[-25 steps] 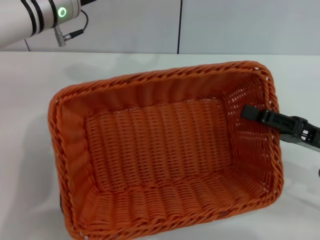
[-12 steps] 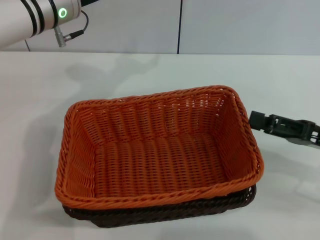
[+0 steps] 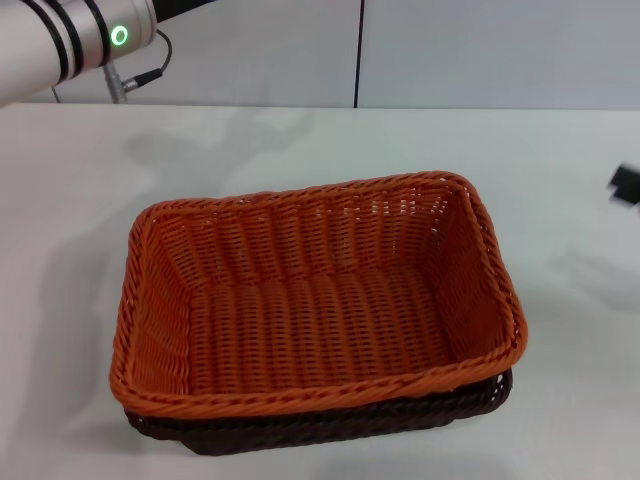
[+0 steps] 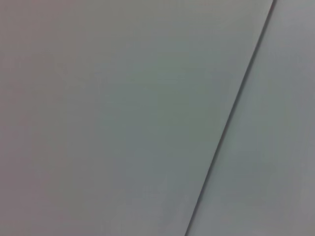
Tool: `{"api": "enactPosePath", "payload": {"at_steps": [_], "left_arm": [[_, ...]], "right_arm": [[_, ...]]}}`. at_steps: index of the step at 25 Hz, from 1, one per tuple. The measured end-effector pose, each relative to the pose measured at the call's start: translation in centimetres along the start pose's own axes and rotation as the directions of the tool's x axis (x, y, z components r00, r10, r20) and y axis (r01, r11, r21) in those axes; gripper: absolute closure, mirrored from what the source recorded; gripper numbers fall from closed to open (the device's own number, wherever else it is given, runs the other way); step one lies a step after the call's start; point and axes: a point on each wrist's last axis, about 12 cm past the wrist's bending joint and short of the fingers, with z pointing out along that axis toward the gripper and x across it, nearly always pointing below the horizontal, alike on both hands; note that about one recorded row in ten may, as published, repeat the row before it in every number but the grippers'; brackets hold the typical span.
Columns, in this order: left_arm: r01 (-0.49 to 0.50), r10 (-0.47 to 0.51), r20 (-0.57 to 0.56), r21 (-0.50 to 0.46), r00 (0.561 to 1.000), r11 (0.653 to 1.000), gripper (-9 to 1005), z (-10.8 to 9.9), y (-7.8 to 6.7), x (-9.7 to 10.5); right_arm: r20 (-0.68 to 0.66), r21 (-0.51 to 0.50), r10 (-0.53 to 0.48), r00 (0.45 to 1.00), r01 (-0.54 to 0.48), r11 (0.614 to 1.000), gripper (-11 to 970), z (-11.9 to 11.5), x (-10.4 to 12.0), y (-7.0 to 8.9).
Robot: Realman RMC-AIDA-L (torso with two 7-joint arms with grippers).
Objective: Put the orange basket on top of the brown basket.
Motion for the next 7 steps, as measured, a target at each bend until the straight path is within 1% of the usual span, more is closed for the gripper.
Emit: {"api": "enactPosePath", "payload": {"at_steps": [1, 2, 3, 4, 5, 6, 7], "left_arm": [[0.0, 0.0, 0.0, 0.0, 1.0, 1.0, 158, 0.0, 0.0, 0.0], [0.004, -0.004, 0.01, 0.002, 1.0, 1.0, 158, -0.3, 0.1, 0.2], [0.007, -0.007, 0.022, 0.005, 1.0, 1.0, 158, -0.5, 0.2, 0.3], [0.011, -0.012, 0.041, 0.011, 0.999, 1.0, 158, -0.9, 0.4, 0.4], [0.013, -0.014, 0.066, 0.018, 0.998, 1.0, 158, -1.4, 0.6, 0.6], [0.013, -0.015, 0.094, 0.022, 0.995, 1.0, 158, -2.0, 0.9, 0.8], [0.008, -0.011, 0.108, 0.022, 0.994, 1.0, 158, -2.3, 1.0, 0.8]], "right_arm": [[0.0, 0.0, 0.0, 1.0, 0.0, 1.0, 246, 0.0, 0.0, 0.0], [0.052, 0.022, -0.047, 0.998, 0.046, 0.999, 246, -0.2, -0.2, -0.2], [0.155, 0.068, -0.151, 0.976, 0.142, 0.988, 246, -0.4, -0.3, -0.5], [0.155, 0.068, -0.151, 0.976, 0.142, 0.988, 246, -0.4, -0.3, -0.5], [0.267, 0.14, -0.262, 0.928, 0.232, 0.963, 246, -0.2, -0.1, -0.7], [0.267, 0.14, -0.262, 0.928, 0.232, 0.963, 246, -0.2, -0.1, -0.7], [0.321, 0.19, -0.323, 0.891, 0.273, 0.943, 246, 0.1, 0.0, -0.8]]}}
